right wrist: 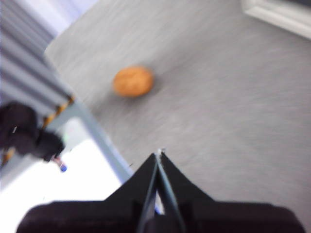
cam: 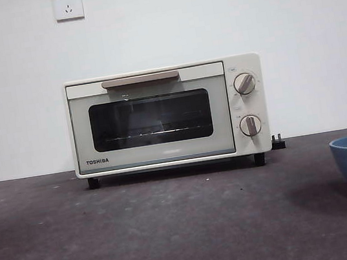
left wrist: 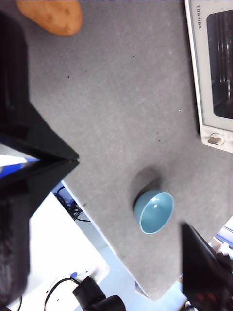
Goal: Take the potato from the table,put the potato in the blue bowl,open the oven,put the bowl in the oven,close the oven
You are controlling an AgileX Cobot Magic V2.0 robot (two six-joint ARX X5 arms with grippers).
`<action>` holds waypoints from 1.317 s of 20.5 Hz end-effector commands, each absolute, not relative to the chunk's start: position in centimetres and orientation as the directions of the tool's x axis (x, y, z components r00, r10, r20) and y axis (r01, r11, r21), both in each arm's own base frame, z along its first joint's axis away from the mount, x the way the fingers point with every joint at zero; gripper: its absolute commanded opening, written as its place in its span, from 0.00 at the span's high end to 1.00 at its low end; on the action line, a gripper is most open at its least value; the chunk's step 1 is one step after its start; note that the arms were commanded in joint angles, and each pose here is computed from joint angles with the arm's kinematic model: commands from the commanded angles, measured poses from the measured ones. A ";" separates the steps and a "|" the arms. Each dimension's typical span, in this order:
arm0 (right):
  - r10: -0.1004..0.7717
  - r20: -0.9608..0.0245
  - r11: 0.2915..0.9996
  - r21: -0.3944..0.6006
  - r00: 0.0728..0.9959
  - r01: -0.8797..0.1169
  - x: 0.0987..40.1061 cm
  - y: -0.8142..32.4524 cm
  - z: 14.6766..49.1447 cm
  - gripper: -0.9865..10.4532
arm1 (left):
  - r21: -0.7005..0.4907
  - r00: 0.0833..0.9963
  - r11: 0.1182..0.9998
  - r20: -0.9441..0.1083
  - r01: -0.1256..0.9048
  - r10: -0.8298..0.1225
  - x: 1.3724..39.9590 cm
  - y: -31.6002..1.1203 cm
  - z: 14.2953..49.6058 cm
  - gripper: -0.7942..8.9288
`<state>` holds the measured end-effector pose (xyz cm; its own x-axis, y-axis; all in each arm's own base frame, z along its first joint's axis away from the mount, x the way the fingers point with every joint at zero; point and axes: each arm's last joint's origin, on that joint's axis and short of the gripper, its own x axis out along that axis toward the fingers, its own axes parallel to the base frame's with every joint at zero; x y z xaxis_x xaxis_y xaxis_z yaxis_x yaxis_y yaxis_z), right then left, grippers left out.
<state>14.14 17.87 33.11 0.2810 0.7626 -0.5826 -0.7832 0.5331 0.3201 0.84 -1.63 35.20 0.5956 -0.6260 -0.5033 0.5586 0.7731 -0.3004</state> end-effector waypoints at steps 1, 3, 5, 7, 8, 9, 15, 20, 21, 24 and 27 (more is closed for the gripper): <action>0.758 -0.612 0.496 0.318 0.224 -0.808 14.5 20.7 32.0 0.92 | -0.280 0.589 0.764 -0.502 0.582 -0.633 0.7 -1.6 35.2 0.92; 0.747 -0.640 0.463 0.310 0.178 -0.830 14.8 23.0 31.2 0.92 | -0.278 0.589 0.764 -0.502 0.583 -0.633 0.7 -1.6 35.2 0.92; 0.737 -0.660 0.418 0.277 0.145 -0.865 15.0 25.0 30.8 0.92 | -0.267 0.590 0.762 -0.502 0.590 -0.632 0.7 -1.6 35.2 0.92; 0.726 -0.675 0.372 0.227 0.130 -0.900 15.4 26.8 30.5 0.92 | -0.263 0.592 0.764 -0.503 0.590 -0.630 0.7 -1.6 35.2 0.92; 0.719 -0.682 0.356 0.200 0.131 -0.913 15.7 27.8 30.5 0.92 | -0.260 0.594 0.766 -0.504 0.588 -0.627 0.7 -1.6 35.2 0.92; 0.714 -0.688 0.339 0.174 0.132 -0.924 16.0 28.7 30.5 0.92 | -0.251 0.600 0.772 -0.507 0.584 -0.619 0.7 -1.6 35.2 0.92; 0.710 -0.692 0.235 0.055 0.133 -0.970 18.7 33.4 30.1 0.91 | -0.176 0.664 0.840 -0.538 0.514 -0.519 0.9 -1.3 35.1 0.92; 0.709 -0.691 0.170 -0.028 0.142 -0.985 20.6 36.6 29.3 0.86 | -0.066 0.717 0.905 -0.587 0.421 -0.376 1.1 -0.9 34.8 0.93; 0.704 -0.693 0.157 -0.057 0.153 -0.986 21.1 37.3 29.0 0.79 | -0.044 0.728 0.917 -0.595 0.395 -0.342 1.2 -0.8 34.8 0.93; 0.689 -0.708 0.107 -0.111 0.154 -0.988 22.0 39.5 27.4 0.62 | -0.016 0.739 0.932 -0.605 0.363 -0.298 1.4 -0.7 34.8 0.93; 0.683 -0.716 0.071 -0.133 0.146 -0.989 22.5 41.1 25.2 0.43 | 0.114 0.782 0.973 -0.617 0.200 -0.089 1.7 -0.2 34.8 0.93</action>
